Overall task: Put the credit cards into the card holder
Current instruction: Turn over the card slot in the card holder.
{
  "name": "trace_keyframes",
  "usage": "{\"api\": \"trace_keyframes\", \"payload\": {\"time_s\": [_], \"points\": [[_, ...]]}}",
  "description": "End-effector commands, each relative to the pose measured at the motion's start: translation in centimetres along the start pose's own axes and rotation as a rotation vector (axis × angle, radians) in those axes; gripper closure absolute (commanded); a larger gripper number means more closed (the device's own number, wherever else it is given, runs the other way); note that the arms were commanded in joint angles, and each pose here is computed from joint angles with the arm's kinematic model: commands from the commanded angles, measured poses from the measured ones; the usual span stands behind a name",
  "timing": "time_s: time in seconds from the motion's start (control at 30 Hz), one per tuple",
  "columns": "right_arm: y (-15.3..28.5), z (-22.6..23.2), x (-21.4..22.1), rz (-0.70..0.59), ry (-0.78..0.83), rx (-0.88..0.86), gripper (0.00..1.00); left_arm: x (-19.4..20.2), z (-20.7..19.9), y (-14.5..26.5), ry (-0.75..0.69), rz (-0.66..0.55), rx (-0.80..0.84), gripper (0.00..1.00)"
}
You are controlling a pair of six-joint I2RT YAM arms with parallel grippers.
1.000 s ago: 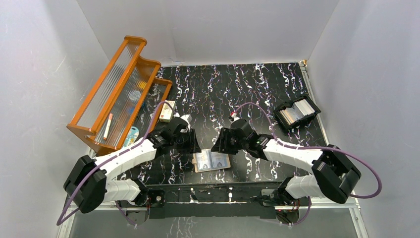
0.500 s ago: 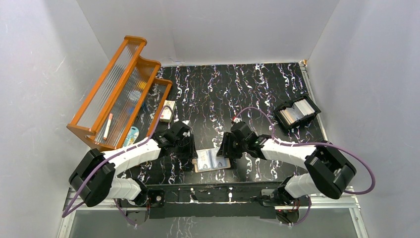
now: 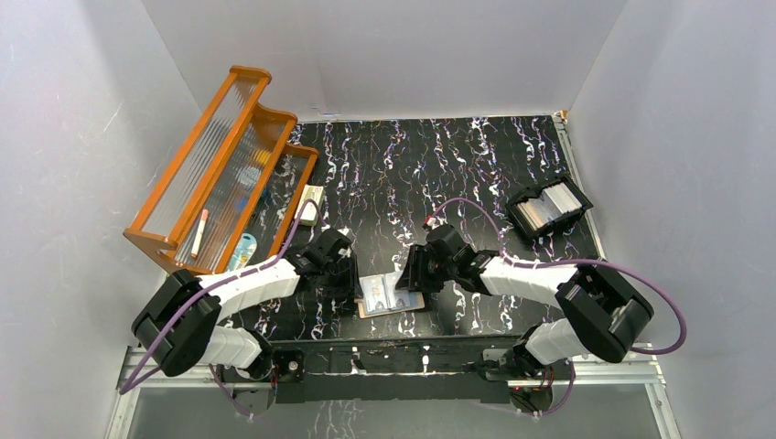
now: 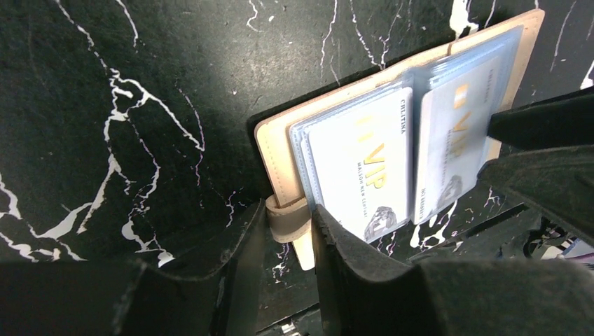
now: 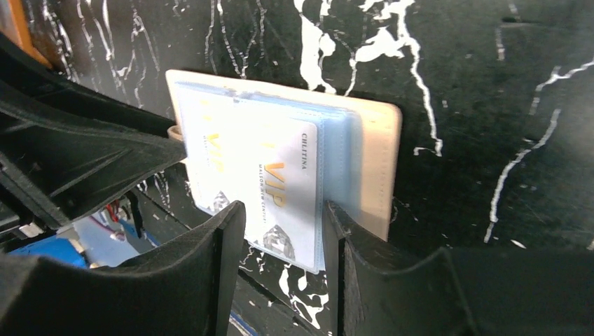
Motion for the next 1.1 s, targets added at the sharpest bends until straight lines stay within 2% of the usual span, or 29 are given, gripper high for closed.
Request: {"api": "trace_keyframes", "payload": {"time_s": [0.0,0.33,0.67,0.83,0.93,1.07], "points": [[0.1,2.0,0.1,0.021,0.014,-0.136,0.48,0.3,0.1,-0.4,-0.006,0.004,0.013,0.72],[1.5,4.7,-0.1,0.025,0.025,-0.278,0.48,0.1,0.0,-0.4,-0.01,-0.001,0.02,0.72],[1.4,6.7,0.5,0.103,0.023,-0.412,0.48,-0.8,-0.6,0.7,-0.011,-0.034,0.027,0.71],[0.3,6.7,0.7,0.142,0.024,-0.397,0.48,-1.8,-0.9,2.3,-0.006,-0.073,0.012,0.67],[0.1,6.5,0.0,0.116,0.059,-0.336,0.48,-2.5,-1.2,3.4,-0.006,-0.114,0.016,0.61],[0.0,6.5,-1.3,0.099,0.095,-0.305,0.47,-3.4,-1.8,4.9,-0.016,-0.163,0.025,0.61]]}}
Point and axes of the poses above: each gripper's point midway between its finger pads, its own y axis back along the fingers, its own z axis along the line the jaws close on, x = y × z, the point moved 5 cm from there along y, back along the fingers, and after that the axes turned 12 degrees about -y, right-handed, at the moved point
